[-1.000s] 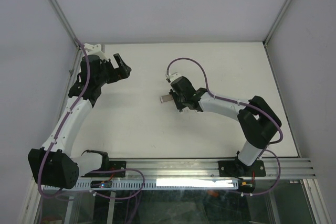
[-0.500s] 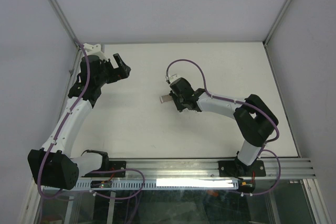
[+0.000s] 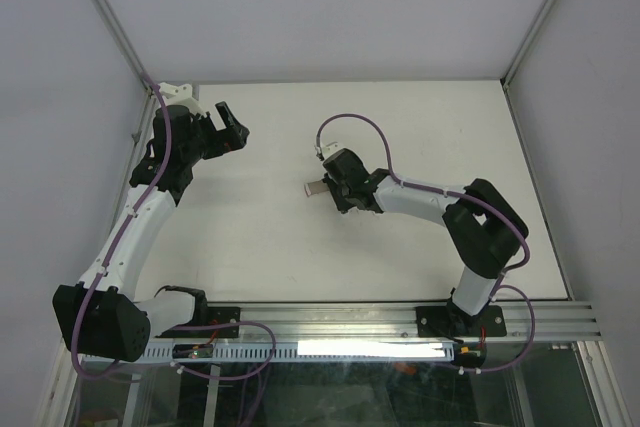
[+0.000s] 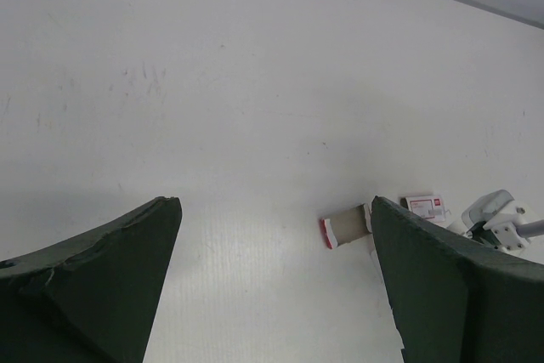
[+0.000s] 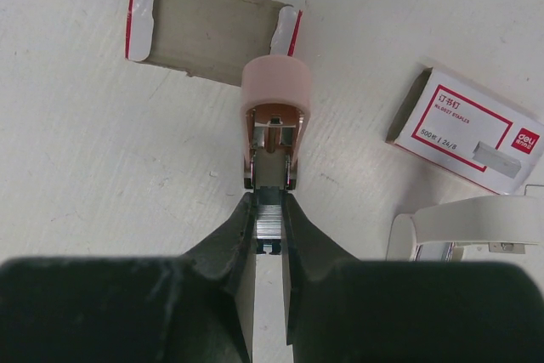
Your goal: Load the staples into the stapler
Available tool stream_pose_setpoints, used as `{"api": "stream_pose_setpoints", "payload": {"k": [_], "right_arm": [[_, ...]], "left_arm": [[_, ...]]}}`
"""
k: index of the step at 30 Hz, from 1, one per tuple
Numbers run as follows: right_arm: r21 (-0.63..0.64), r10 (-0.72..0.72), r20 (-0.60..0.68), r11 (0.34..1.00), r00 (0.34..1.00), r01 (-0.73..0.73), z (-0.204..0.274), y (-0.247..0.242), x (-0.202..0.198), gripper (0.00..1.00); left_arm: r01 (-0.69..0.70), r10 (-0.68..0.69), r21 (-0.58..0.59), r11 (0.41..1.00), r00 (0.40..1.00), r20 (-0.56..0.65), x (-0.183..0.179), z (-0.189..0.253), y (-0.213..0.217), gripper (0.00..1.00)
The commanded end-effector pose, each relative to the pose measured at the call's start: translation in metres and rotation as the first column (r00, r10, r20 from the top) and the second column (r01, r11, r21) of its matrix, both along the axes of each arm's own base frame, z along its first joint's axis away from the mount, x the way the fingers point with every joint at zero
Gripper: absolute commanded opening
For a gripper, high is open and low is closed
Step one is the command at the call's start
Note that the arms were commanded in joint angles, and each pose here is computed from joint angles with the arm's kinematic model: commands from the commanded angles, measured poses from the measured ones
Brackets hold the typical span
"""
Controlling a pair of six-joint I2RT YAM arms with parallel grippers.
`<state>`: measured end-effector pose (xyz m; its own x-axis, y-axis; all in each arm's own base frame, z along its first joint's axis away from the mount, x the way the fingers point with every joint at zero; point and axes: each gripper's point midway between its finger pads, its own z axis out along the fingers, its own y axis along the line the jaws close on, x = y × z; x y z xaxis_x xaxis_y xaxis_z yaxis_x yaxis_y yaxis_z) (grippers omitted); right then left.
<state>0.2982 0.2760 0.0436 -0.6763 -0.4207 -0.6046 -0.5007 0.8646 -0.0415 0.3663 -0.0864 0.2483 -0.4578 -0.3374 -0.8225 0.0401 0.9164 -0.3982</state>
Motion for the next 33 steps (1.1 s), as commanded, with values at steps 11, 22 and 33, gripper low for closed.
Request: {"api": "stream_pose_setpoints", "payload": {"k": [11,22,33], "right_arm": [[0.032,-0.051,0.029,0.998,0.998,0.05,0.01,0.008,0.013,0.12],[0.035,-0.088,0.022,0.996,0.996,0.088,0.017,0.01,0.016,0.12],[0.024,-0.096,0.002,0.995,0.995,0.096,0.011,0.008,0.013,0.12]], "left_arm": [[0.007,-0.008,0.011,1.0,0.997,0.077,0.003,0.018,0.001,0.99],[0.014,-0.014,0.007,1.0,0.997,0.073,0.003,0.017,0.0,0.99],[0.014,-0.015,0.006,1.0,0.997,0.08,0.002,0.019,0.0,0.99]]}}
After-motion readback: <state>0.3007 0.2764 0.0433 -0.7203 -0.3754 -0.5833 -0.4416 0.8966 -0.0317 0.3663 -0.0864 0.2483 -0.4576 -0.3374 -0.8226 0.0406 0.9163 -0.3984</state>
